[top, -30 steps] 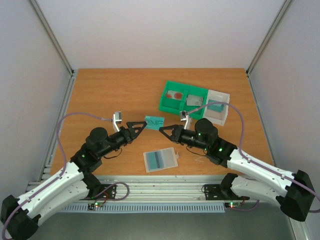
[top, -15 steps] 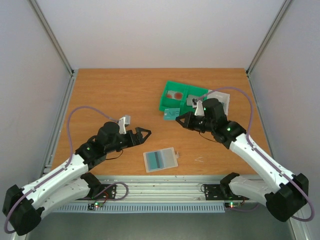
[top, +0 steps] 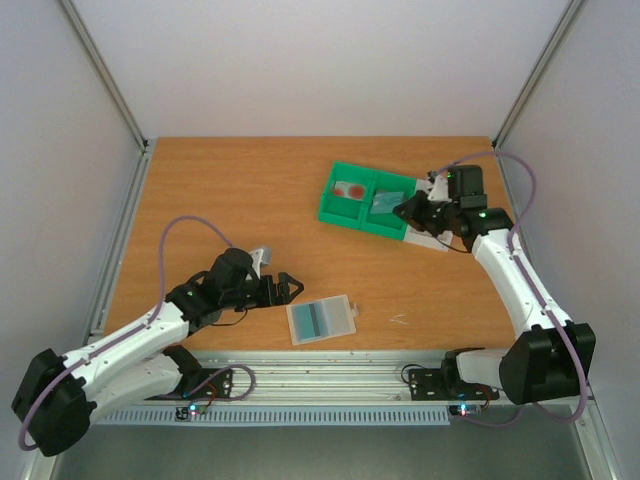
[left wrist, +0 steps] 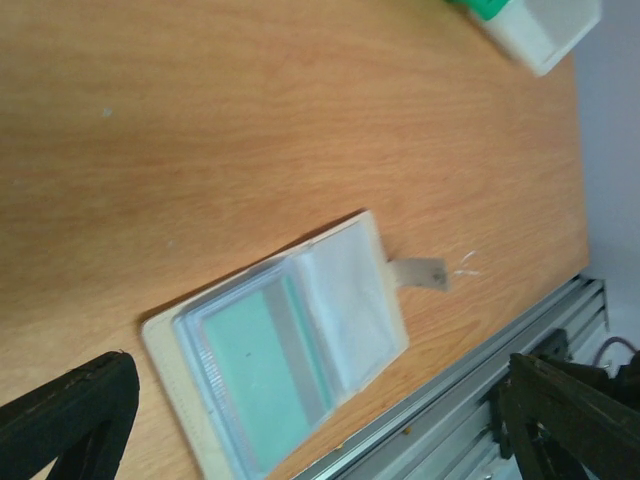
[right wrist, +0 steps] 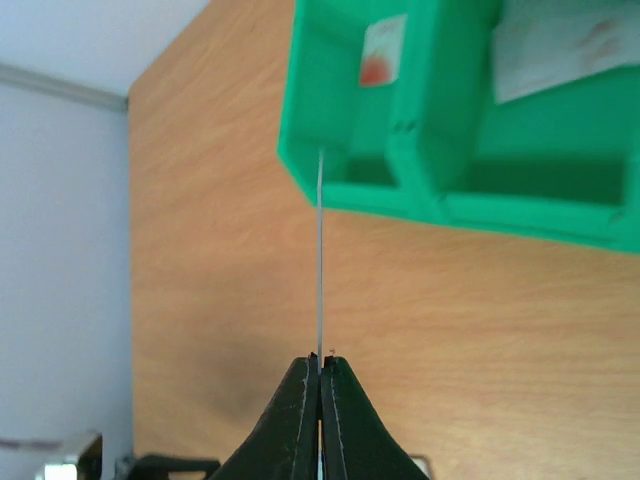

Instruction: Take the credit cards out of the card holder

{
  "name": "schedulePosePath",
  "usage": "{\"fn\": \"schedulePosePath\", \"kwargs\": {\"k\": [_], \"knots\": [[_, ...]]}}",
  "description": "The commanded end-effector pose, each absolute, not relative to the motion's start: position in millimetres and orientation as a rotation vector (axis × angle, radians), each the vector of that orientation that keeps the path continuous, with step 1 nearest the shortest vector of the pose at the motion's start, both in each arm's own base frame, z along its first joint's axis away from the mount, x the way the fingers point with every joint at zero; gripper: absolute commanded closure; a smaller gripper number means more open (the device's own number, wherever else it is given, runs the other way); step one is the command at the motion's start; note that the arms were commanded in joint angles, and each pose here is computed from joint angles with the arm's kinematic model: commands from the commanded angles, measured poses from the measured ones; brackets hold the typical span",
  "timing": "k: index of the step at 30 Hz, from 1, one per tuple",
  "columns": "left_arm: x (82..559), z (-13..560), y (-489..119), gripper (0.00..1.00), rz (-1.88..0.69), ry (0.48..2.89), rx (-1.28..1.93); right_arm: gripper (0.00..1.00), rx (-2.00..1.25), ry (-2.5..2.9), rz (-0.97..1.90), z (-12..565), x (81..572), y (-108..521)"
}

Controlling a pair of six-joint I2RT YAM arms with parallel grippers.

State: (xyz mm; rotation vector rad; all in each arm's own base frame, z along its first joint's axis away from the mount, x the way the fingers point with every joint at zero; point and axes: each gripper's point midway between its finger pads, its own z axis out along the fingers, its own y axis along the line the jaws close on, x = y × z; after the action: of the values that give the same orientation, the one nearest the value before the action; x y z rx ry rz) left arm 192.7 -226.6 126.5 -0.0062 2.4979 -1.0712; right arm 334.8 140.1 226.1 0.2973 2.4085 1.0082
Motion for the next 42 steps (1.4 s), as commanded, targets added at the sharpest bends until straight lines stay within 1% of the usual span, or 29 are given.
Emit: {"fn": "schedulePosePath", "kwargs": {"k": [1,5,10,14,18,24,29,42], "knots": [[182.7,99.4,-221.8,0.01,-1.029,2.581,0.012,0.99,0.347,2.41,0.872,224.8,342.6,96.3],[177.9,83.7,-220.0,0.01,-1.007,2.644,-0.008,0.99,0.468,2.401,0.747,213.2,350.3,55.5],[172.4,71.0,-221.1,0.02,-1.006,2.693,0.009,0.99,0.479,2.436,0.518,204.3,360.2,16.8],[172.5,67.5,-222.4,0.03,-1.012,2.696,0.013,0.99,0.48,2.469,0.382,197.3,369.3,-0.8],[174.9,58.1,-219.4,0.03,-0.989,2.689,-0.013,0.99,0.49,2.495,0.314,183.4,380.5,-10.3],[179.9,49.4,-219.3,0.06,-0.993,2.672,-0.072,0.99,0.461,2.531,0.298,167.0,404.8,-13.4],[184.3,46.6,-225.8,0.09,-1.018,2.669,-0.08,0.99,0.386,2.567,0.42,160.4,423.9,1.8],[201.9,39.6,-243.0,0.11,-1.002,2.699,-0.043,0.99,0.362,2.682,0.463,121.7,440.5,5.3]]}}
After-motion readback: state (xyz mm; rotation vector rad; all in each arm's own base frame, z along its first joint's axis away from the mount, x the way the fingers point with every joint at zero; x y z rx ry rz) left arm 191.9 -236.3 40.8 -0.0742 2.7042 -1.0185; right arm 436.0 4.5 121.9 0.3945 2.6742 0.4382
